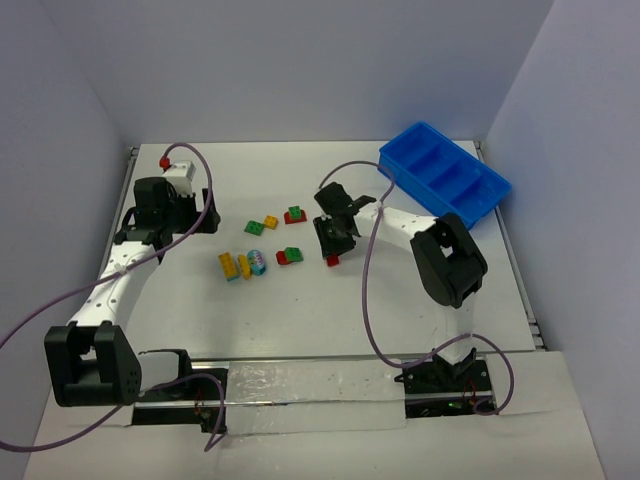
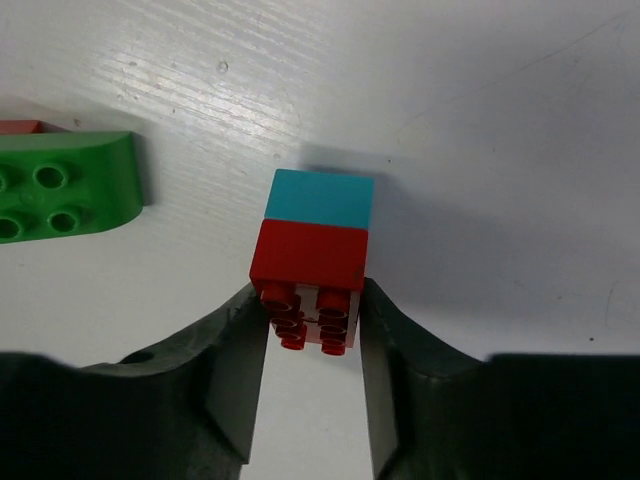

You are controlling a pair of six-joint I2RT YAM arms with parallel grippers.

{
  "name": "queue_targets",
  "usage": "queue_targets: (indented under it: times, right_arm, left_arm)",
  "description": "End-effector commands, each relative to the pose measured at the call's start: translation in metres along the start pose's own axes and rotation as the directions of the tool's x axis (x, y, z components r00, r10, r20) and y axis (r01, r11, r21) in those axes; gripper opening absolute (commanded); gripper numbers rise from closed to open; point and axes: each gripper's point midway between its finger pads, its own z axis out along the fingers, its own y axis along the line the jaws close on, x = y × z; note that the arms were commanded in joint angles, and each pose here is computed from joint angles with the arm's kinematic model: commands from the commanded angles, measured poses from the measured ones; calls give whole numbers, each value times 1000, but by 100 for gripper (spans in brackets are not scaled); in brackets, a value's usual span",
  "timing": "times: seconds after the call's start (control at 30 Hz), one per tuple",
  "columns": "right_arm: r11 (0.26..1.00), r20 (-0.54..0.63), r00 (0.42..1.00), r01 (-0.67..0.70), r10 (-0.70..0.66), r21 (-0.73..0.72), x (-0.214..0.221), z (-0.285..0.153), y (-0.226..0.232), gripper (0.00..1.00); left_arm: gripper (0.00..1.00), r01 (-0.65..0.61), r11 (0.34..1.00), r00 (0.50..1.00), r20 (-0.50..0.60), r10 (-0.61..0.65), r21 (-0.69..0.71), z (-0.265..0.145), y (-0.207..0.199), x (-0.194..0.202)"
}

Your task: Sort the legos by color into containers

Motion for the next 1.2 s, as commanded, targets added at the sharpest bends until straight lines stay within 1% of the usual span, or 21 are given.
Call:
queue_targets:
  times: [0.0, 0.03, 0.1, 0.17, 0.23, 0.27, 0.33, 0.37, 0.4, 0.43, 0.47, 0.57, 0.67, 0.73, 0.8, 0.83, 0.93, 1.17]
  right_arm:
    - [998, 33, 999, 28, -26, -63, -10, -15, 13, 33]
    - [995, 49, 998, 47, -43, -90, -10, -24, 17, 25]
    - [989, 58, 997, 65, -58, -134, -9, -31, 22, 18]
    - [959, 93, 989, 138, -119, -247, -9, -54, 35, 0]
    - [923, 161, 976, 193, -146, -333, -16, -83, 46, 0]
    - [898, 192, 969, 222, -158, -380, -19, -95, 52, 0]
    - [828, 253, 949, 290, -186, -480, -21, -122, 64, 0]
    - [797, 279, 939, 323, -202, -511, -21, -131, 70, 0]
    - [750, 327, 919, 375, -222, -545, -21, -147, 78, 0]
    - [724, 359, 906, 401, -223, -562, -22, -159, 83, 0]
    - [705, 359, 906, 405, -224, -583, -19, -162, 86, 0]
    - [603, 423, 878, 465, -222, -648, -14, -188, 102, 0]
    - [548, 454, 866, 489, -210, -679, -10, -204, 109, 0]
    - [497, 481, 853, 512, -202, -700, -10, -217, 116, 0]
    - [471, 479, 857, 507, -189, -722, -8, -224, 120, 0]
    - [461, 480, 857, 508, -185, -728, -8, -227, 122, 0]
    - [431, 476, 861, 503, -176, -749, -8, -235, 126, 0]
    - [402, 493, 853, 518, -173, -755, -4, -247, 135, 0]
  left_arm:
    - [99, -25, 999, 998, 59, 23, 30, -1, -5, -21]
    - [99, -35, 999, 997, 63, 32, 41, -3, -6, -22]
    - [99, -43, 997, 997, 66, 39, 66, -5, -11, -24]
    - [99, -107, 973, 993, 77, 93, 206, -15, -35, -27]
    - [99, -160, 924, 986, 102, 132, 347, -28, -61, -28]
    - [99, -187, 885, 981, 125, 147, 427, -38, -76, -29]
    - [99, -225, 777, 974, 168, 155, 587, -59, -106, -30]
    - [99, -225, 737, 974, 177, 145, 637, -65, -115, -31]
    - [99, -223, 692, 974, 185, 131, 686, -73, -124, -34]
    - [99, -221, 635, 975, 191, 118, 740, -82, -134, -34]
    - [99, -221, 626, 974, 195, 111, 748, -84, -136, -36]
    - [97, -248, 483, 968, 232, 93, 840, -112, -157, -41]
    - [95, -245, 388, 969, 232, 82, 888, -129, -172, -40]
    - [94, -265, 342, 964, 248, 93, 902, -136, -183, -37]
    - [94, -266, 310, 964, 245, 108, 913, -140, -194, -33]
    - [93, -238, 306, 971, 217, 103, 922, -143, -197, -32]
    - [93, -223, 288, 974, 199, 110, 931, -145, -208, -28]
    - [93, -199, 262, 978, 174, 116, 944, -145, -226, -24]
